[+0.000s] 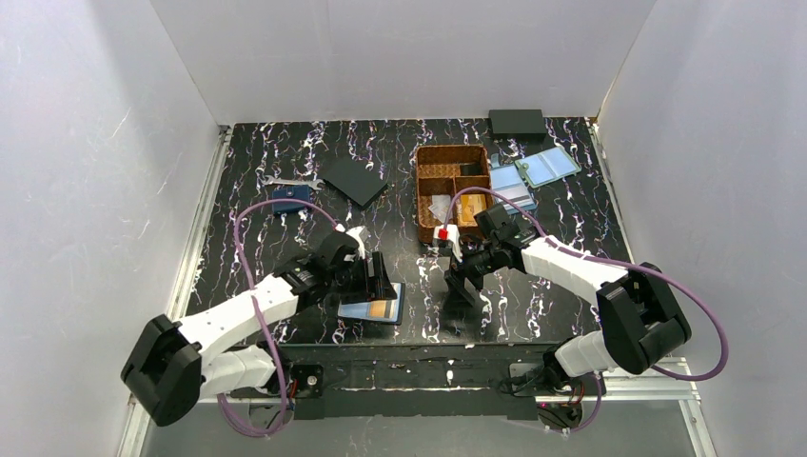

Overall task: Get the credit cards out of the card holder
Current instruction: Remove the credit card from the card holder.

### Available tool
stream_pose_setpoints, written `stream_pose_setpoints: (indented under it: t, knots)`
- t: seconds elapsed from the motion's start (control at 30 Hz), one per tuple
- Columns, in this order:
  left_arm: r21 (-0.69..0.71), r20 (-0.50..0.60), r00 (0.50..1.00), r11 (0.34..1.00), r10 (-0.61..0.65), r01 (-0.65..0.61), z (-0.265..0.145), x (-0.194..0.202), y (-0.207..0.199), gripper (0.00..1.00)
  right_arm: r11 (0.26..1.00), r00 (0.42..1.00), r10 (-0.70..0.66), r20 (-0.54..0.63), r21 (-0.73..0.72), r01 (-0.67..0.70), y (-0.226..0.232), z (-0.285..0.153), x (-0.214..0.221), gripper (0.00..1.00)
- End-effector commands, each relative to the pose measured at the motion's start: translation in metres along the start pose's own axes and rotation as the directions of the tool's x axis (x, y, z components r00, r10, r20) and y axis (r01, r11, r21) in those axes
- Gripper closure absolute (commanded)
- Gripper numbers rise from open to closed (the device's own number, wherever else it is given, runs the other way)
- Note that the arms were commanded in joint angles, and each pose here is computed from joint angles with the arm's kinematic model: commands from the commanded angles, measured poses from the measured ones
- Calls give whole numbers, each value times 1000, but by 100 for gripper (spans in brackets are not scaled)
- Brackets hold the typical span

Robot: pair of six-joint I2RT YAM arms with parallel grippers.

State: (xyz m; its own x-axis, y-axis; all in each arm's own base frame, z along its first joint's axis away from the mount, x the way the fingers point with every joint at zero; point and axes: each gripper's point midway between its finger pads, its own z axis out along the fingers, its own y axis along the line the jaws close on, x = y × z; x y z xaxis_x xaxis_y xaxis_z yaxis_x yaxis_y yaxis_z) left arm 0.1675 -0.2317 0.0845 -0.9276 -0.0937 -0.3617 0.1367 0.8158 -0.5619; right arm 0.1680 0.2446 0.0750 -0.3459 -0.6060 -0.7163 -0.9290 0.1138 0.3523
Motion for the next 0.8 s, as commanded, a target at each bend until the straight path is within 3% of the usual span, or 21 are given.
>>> stream_pose_setpoints:
  t: [0.0, 0.23, 0.5, 0.63, 0.77]
  knots:
    - [-61, -14, 1000, 998, 3, -4, 9, -1, 13, 34, 999, 999, -35, 30, -9, 35, 2, -3, -15, 3]
    - [-173, 2, 1000, 985, -6, 7, 13, -9, 44, 37, 999, 999, 11, 47, -52, -9, 8, 1, -15, 3]
    - [-221, 113, 990, 970, -83, 106, -10, -22, 70, 43, 982, 971, 163, 177, -121, -143, 18, 10, -31, 6]
    - [-293, 145, 964, 921, -223, 257, -12, -11, 107, 33, 977, 968, 192, 164, -129, -172, 16, 14, -32, 8]
    - [-308, 167, 954, 905, -251, 292, -15, -7, 118, 27, 978, 969, 187, 161, -120, -169, 15, 14, -32, 9]
